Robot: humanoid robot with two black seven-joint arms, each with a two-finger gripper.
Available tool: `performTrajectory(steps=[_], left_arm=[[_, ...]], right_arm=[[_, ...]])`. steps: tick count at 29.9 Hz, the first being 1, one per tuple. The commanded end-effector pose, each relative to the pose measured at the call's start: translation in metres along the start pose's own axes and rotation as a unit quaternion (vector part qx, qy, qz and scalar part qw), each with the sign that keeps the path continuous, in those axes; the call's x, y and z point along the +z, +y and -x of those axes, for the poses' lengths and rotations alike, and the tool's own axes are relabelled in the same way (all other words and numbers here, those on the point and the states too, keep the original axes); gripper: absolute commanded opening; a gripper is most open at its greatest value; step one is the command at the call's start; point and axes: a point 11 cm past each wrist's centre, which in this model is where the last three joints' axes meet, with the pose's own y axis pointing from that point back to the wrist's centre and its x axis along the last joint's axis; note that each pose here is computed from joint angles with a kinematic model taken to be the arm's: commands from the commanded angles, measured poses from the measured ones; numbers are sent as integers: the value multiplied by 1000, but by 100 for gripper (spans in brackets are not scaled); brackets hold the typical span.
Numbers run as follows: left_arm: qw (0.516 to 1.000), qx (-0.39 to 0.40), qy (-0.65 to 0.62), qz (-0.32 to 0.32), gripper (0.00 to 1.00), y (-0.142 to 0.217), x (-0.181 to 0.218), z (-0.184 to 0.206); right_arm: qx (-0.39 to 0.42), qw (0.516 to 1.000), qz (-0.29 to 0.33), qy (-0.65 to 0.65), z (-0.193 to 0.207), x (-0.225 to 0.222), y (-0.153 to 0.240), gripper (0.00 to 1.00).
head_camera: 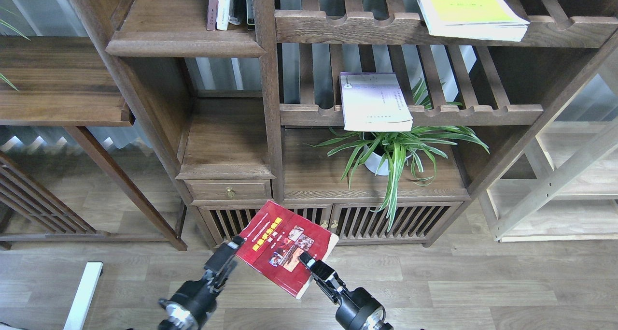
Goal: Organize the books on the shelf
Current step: 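Grasp the red book's lower edge with the left gripper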
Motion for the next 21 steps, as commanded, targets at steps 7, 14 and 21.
performTrajectory(steps=[7, 14, 21], left_arm=[[999, 11, 11, -33, 95, 5, -24, -5], [999, 14, 11, -42, 95, 12, -27, -7], [999, 19, 20, -33, 90, 10, -22, -8]], right_arm=[[-11, 1000, -6, 2, 7, -7, -6, 5], [-21, 1000, -4, 2, 14, -7, -10, 5], [-25, 1000, 0, 1, 16, -5, -11, 4]])
